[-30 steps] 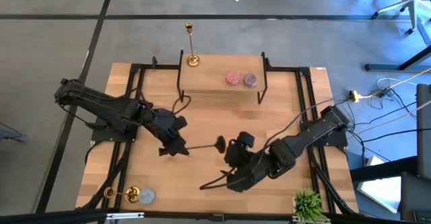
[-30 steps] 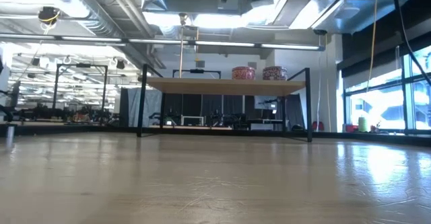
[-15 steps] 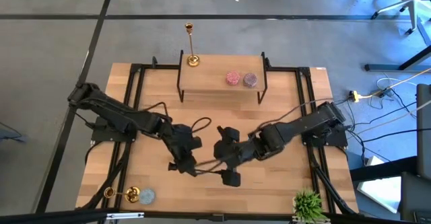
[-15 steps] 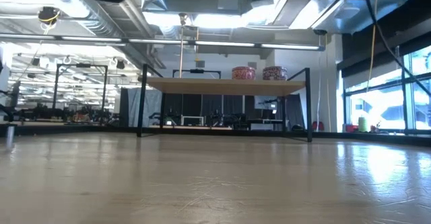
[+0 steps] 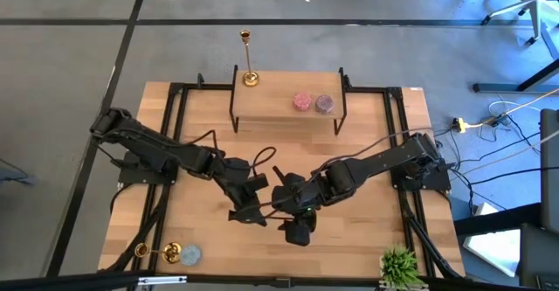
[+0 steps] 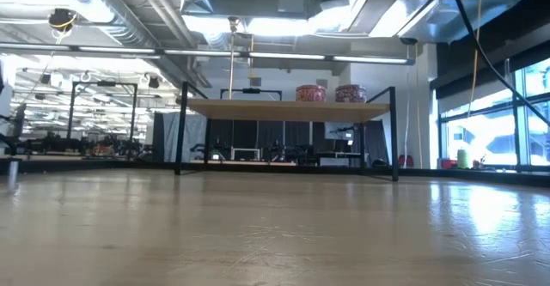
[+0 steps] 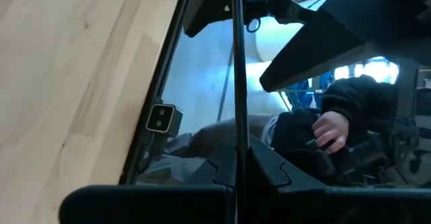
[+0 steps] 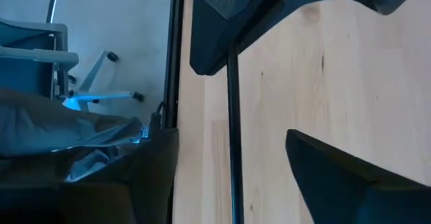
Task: Pick & Place candle stick holders
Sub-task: Put the black brass candlestick on the shelf
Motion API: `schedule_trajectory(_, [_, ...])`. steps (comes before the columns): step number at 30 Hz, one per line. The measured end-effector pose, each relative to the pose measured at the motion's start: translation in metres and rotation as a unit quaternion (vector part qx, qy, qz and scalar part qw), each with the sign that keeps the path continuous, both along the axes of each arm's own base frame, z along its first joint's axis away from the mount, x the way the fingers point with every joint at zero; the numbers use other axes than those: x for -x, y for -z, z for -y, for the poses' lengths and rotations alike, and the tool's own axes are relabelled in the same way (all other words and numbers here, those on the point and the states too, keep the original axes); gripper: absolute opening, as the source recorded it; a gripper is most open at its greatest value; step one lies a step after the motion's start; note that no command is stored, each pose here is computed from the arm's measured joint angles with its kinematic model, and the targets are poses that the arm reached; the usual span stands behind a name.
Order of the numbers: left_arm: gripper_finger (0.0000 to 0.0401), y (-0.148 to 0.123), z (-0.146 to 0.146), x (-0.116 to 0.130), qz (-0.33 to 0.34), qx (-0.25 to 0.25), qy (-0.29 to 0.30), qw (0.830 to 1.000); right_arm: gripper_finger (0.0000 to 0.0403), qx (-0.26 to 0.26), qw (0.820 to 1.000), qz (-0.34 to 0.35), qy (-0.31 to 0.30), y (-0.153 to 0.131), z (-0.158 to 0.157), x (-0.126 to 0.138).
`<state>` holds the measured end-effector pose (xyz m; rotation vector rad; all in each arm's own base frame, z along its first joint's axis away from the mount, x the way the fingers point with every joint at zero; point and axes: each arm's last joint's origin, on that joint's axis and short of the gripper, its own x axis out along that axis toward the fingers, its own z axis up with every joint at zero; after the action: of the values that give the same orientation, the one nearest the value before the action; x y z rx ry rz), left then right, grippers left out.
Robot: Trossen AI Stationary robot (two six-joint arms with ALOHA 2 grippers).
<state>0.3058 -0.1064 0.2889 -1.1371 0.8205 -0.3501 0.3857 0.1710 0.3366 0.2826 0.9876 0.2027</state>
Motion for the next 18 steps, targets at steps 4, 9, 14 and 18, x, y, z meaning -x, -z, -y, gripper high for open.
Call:
schedule_trajectory(4, [0.0004,-0.0003,0.0001,0.0,0.001,0.002,0.004,1.0,0.0252,0.0,1.0,-0.002,0.0,0.0016,-0.0004,-0.0009])
schedule_trajectory(9, [0.0004,-0.0003,0.0002,0.0001,0.002,0.002,0.006,1.0,0.0221,-0.004,1.0,0.001,0.003,0.0011,-0.0007,-0.0015])
schedule_trajectory(14, [0.0004,-0.0003,0.0003,0.0002,0.003,0.001,0.009,1.0,0.018,-0.005,1.0,0.002,0.011,0.0044,-0.0013,-0.005])
schedule_trajectory(18, [0.0004,-0.0003,0.0003,0.0002,0.003,0.001,0.009,1.0,0.0133,-0.004,1.0,-0.006,0.012,0.0103,-0.0022,-0.0078])
